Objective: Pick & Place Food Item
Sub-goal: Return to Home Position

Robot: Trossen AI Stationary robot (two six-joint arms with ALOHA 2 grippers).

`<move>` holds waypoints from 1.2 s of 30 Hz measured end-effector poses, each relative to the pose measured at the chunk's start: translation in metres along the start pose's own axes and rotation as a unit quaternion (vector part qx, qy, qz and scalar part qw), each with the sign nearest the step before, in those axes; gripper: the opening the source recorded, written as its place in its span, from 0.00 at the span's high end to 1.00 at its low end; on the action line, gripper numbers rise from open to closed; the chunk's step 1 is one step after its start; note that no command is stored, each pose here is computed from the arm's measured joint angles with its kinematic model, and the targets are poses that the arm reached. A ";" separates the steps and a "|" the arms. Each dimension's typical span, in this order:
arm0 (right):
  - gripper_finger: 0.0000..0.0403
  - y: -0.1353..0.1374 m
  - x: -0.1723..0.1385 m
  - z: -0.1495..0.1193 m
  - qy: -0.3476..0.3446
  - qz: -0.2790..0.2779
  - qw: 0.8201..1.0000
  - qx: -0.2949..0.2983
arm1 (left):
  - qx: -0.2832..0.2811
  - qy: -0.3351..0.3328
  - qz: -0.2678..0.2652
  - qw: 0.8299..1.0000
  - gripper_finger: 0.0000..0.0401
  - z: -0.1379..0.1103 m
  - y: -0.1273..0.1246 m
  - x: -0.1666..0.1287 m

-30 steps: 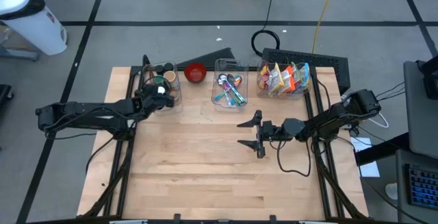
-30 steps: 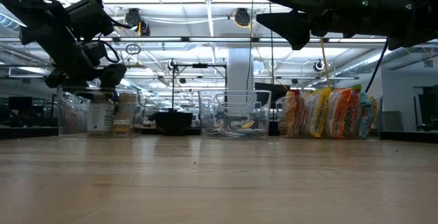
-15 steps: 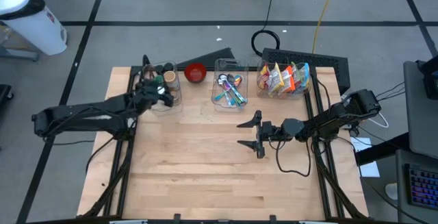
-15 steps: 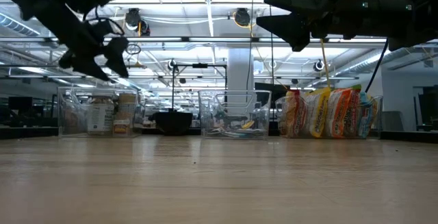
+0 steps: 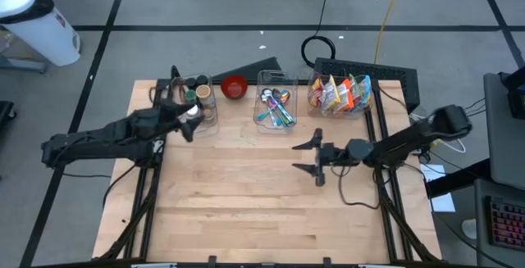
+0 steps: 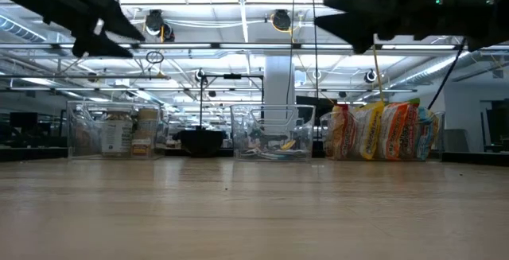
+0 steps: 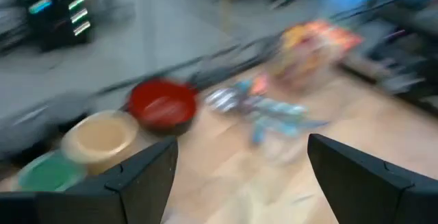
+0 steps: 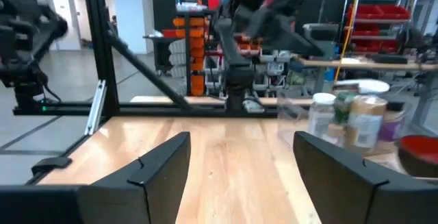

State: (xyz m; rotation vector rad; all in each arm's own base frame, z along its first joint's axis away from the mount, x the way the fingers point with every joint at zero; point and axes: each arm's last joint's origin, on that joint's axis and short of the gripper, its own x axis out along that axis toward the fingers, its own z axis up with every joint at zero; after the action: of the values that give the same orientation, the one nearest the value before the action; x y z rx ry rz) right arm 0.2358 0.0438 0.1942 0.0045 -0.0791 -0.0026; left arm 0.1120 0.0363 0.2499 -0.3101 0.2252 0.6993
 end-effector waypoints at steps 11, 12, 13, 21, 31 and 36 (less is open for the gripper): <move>0.42 -0.022 -0.087 -0.005 -0.055 -0.058 0.997 0.000 | 0.028 -0.162 -0.244 0.956 0.16 -0.032 -0.004 -0.017; 0.42 -0.023 -0.090 -0.005 -0.059 -0.067 0.996 0.002 | 0.028 -0.171 -0.253 0.952 0.16 -0.035 -0.003 -0.018; 0.42 -0.024 -0.093 0.000 -0.078 -0.068 0.995 0.008 | 0.029 -0.176 -0.257 0.950 0.16 -0.038 -0.003 -0.018; 0.43 -0.023 -0.102 -0.001 -0.051 -0.036 0.998 -0.002 | 0.039 -0.179 -0.263 0.947 0.16 -0.055 0.000 -0.014; 0.47 -0.025 -0.109 -0.008 0.001 -0.040 0.998 -0.050 | 0.046 -0.138 -0.265 0.953 0.16 -0.080 0.002 -0.002; 0.47 -0.030 -0.119 -0.008 0.012 -0.080 0.995 -0.054 | 0.048 -0.130 -0.281 0.950 0.16 -0.081 0.002 -0.002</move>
State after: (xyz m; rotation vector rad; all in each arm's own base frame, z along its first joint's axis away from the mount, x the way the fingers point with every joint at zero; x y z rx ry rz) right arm 0.1180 0.0146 0.1766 -0.0980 -0.0536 -0.1676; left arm 0.1011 0.0074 0.1751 -0.1715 -0.0829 0.1577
